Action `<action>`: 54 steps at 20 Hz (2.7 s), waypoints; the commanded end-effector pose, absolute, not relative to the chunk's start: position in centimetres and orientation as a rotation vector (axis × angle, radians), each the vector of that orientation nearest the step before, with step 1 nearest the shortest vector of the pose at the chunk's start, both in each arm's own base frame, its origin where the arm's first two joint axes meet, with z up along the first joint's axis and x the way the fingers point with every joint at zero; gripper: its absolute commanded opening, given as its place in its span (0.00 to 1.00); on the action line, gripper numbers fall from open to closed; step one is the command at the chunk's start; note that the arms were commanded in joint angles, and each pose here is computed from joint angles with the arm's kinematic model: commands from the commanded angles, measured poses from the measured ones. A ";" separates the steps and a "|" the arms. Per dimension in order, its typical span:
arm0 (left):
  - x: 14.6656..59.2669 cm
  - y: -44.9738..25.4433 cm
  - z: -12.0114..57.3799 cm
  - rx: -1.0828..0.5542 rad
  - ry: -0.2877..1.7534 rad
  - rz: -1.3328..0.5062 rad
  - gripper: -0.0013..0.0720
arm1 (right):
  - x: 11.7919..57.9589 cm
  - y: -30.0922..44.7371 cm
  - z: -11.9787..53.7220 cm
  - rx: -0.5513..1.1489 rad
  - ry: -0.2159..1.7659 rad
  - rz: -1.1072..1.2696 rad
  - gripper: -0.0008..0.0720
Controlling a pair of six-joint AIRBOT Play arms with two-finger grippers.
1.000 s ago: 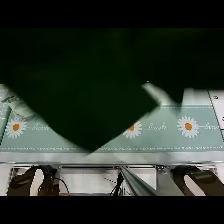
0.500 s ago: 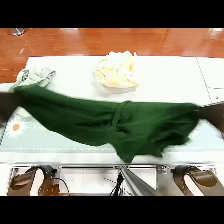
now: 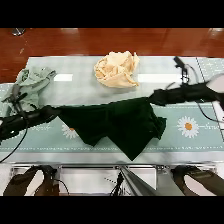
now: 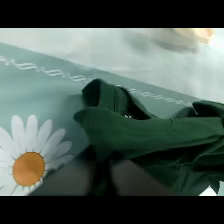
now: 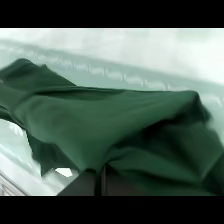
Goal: Fold the shirts.
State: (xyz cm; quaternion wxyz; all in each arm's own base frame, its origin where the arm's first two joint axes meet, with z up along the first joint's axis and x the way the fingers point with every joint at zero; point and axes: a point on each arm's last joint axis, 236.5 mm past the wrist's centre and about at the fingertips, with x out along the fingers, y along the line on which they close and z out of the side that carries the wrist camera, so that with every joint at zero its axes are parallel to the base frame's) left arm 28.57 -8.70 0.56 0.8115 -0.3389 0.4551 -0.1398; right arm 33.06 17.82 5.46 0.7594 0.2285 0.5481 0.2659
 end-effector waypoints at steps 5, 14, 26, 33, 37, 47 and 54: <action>26.7 -7.9 -5.2 -0.579 1.382 -0.409 0.98 | 37.5 16.2 3.0 0.576 1.374 0.646 0.88; 20.2 -10.4 -10.4 -1.068 1.430 -0.260 0.97 | 27.0 -1.8 -1.0 0.792 1.089 -0.007 0.87; 23.7 -17.3 -10.7 -1.035 1.341 -0.374 0.58 | 21.8 2.5 -5.3 0.947 1.173 0.027 0.86; 26.3 -18.5 -7.0 -0.983 1.274 -0.535 0.04 | 22.3 1.7 -6.0 0.954 1.169 -0.030 0.87; 26.1 -18.6 -6.9 -0.984 1.277 -0.541 0.04 | 24.7 3.0 -7.1 1.012 1.195 0.038 0.86; 25.9 -18.8 -6.7 -0.989 1.284 -0.555 0.04 | 29.4 8.5 -9.9 0.958 1.414 0.236 0.25; 37.1 -13.4 13.7 -0.997 0.725 -0.732 0.04 | 41.4 5.0 12.8 0.586 0.940 0.386 0.04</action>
